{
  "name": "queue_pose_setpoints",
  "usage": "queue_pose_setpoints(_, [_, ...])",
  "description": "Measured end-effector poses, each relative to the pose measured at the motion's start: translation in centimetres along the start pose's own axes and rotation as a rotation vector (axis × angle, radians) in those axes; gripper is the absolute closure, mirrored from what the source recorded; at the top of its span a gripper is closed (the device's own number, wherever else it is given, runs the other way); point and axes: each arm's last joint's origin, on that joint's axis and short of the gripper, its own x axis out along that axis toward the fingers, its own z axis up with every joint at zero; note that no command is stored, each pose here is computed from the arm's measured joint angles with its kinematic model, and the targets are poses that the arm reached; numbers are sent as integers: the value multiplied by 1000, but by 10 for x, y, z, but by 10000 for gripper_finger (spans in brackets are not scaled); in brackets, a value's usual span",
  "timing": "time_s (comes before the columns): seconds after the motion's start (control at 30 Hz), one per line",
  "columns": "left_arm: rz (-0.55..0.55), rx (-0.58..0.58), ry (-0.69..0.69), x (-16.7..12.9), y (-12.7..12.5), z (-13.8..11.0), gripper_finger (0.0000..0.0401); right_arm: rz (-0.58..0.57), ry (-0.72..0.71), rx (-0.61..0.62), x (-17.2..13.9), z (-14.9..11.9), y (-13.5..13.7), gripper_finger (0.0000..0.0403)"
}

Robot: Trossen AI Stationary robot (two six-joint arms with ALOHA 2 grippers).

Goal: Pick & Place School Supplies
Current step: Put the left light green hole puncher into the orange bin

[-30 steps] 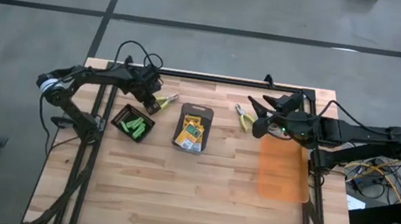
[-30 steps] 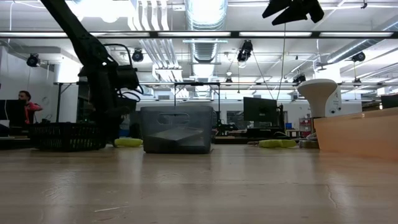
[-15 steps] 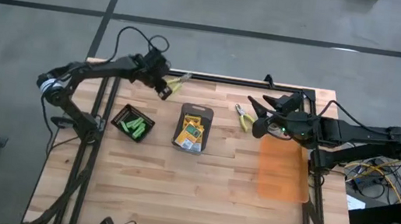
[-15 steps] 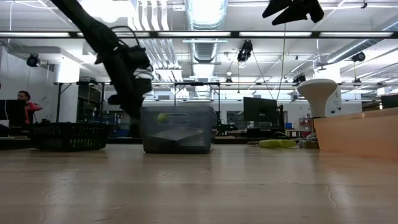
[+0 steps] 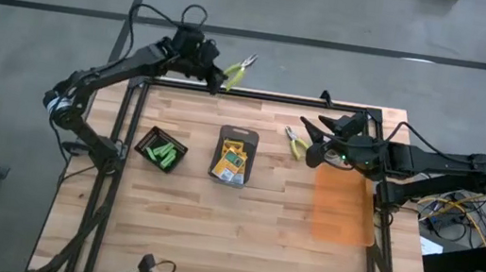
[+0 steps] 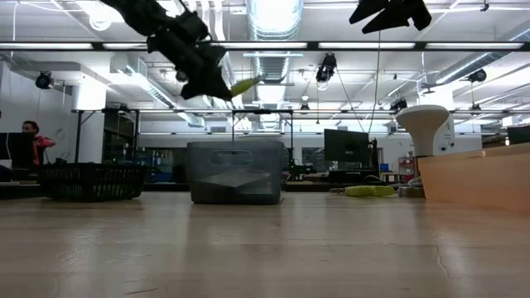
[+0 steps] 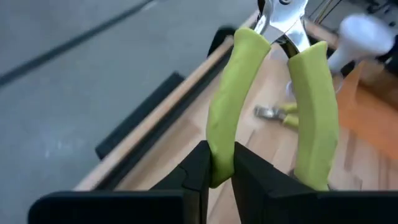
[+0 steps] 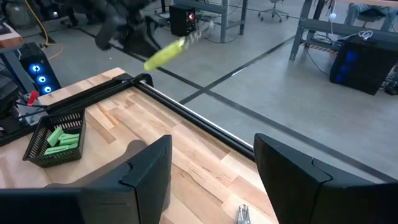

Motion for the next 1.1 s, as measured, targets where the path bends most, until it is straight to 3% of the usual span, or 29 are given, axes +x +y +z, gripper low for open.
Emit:
queue_pose_setpoints(0.2, [-50,54,-85,-7,-15,19,348,1,-3,4,0,0,0,179])
queue_pose_setpoints(0.53, [-186,182,-122,1,-45,19,348,6,-17,20,1,2,1,179])
queue_pose_setpoints(0.9, [-240,265,-239,1,-67,28,348,63,-173,168,16,17,23,179])
queue_pose_setpoints(1.0, [-246,271,-242,2,-69,28,348,-6,-180,116,22,14,26,179])
queue_pose_setpoints(1.1, [-247,272,-241,2,-70,28,348,-120,-202,154,26,12,26,179])
